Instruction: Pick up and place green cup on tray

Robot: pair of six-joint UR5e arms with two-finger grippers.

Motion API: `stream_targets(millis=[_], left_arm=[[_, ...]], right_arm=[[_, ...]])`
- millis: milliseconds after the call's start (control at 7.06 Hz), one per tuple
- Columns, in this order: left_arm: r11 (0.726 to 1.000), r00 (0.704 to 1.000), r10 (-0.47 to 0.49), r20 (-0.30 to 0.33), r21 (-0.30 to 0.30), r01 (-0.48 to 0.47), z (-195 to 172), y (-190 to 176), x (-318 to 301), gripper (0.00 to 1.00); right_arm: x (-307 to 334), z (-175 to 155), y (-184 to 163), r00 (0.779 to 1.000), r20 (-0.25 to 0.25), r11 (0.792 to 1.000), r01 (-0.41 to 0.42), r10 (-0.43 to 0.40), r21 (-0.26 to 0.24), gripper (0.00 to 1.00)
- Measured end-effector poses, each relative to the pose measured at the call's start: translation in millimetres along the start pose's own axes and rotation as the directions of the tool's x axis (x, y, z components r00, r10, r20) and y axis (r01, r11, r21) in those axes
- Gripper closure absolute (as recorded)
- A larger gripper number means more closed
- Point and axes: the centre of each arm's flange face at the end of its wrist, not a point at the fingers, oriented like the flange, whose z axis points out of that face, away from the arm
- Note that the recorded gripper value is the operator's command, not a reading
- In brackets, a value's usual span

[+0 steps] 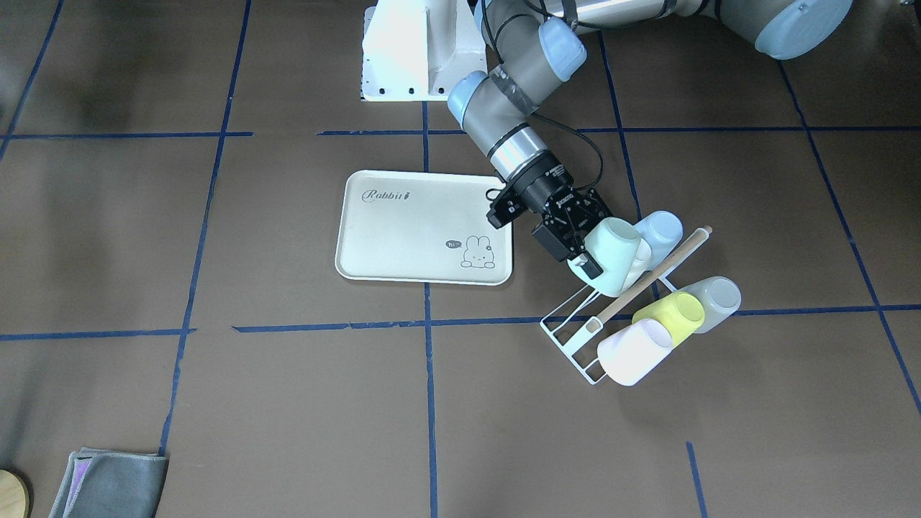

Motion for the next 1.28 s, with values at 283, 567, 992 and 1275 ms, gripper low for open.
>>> stream_targets(millis=[283, 567, 992, 1275], left_arm=[[0.995, 0.996, -0.080, 0.025, 0.055, 0.079, -23, 47, -8, 0.37], [0.939, 0.957, -0.290, 0.003, 0.196, 0.283, -53, 84, -24, 0.37], [0.446, 0.575, -0.782, -0.240, 0.428, 0.786, -87, 101, -52, 0.37], [-0.035, 0.197, -0.864, -0.463, 0.446, 0.894, -96, 82, -57, 0.37]], right_arm=[[0, 0, 0, 1.000, 0.000, 1.000, 0.000, 0.000, 0.000, 0.00], [0, 0, -1, 1.000, 0.000, 1.000, 0.000, 0.000, 0.000, 0.00], [0, 0, -1, 1.000, -0.001, 1.000, 0.001, -0.001, 0.001, 0.00], [0, 0, -2, 1.000, -0.001, 1.000, 0.003, -0.003, 0.003, 0.00]])
